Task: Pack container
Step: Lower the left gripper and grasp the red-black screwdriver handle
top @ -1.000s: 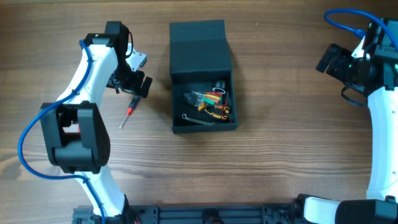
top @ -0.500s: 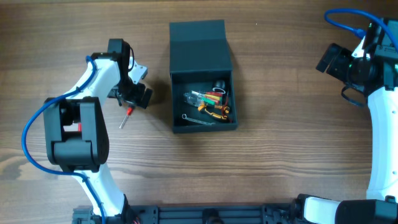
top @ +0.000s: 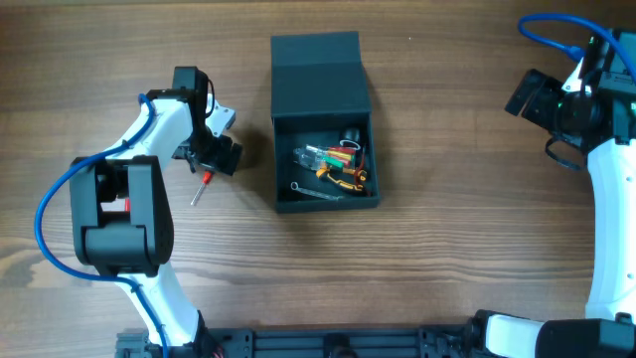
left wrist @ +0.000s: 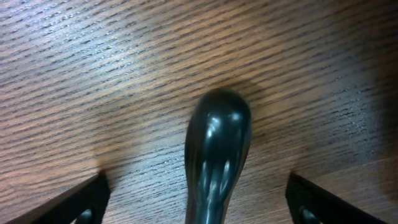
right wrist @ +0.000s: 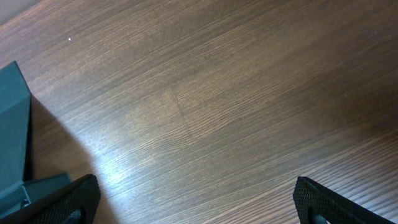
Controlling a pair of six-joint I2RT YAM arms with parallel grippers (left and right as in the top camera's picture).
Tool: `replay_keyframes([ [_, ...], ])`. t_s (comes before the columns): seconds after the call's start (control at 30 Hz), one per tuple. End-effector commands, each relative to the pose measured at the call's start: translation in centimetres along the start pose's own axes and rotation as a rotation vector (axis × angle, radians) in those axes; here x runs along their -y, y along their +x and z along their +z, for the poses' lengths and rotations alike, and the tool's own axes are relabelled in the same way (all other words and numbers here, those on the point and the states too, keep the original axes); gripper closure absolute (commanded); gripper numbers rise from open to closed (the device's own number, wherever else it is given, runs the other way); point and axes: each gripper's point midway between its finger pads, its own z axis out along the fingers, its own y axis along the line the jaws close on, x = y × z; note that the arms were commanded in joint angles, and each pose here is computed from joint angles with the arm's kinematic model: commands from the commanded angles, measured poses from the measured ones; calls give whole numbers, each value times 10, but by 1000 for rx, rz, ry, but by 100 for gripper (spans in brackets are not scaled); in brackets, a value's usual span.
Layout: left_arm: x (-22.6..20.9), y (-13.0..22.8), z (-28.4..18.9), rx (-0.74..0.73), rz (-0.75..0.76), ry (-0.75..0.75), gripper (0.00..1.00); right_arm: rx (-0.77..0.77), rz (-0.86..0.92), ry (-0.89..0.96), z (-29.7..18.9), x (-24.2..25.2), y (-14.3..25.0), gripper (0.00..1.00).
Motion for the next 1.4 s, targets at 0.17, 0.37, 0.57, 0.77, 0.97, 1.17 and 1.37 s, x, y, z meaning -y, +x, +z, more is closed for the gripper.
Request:
replay_keyframes([
  [0.17, 10, 13, 13, -40, -29, 57, 40, -1, 20, 24, 3, 5, 0, 0],
  [0.37, 10, 14, 13, -40, -29, 57, 57, -2, 20, 25, 3, 5, 1, 0],
  [0.57, 11, 14, 13, -42, -29, 57, 71, 0, 20, 25, 3, 5, 0, 0],
  [0.77, 11, 15, 13, -48, -30, 59, 95, -1, 20, 25, 3, 5, 0, 0],
  [0.97, 12, 14, 7, -40, -146, 53, 96, -2, 20, 25, 3, 5, 1, 0],
  [1.17, 18, -4, -44, 49, -161, 60, 96, -1, 20, 24, 3, 5, 0, 0],
  [1.37, 55, -42, -157, 273, -63, 120, 96, -1, 0, 24, 3, 5, 0, 0],
])
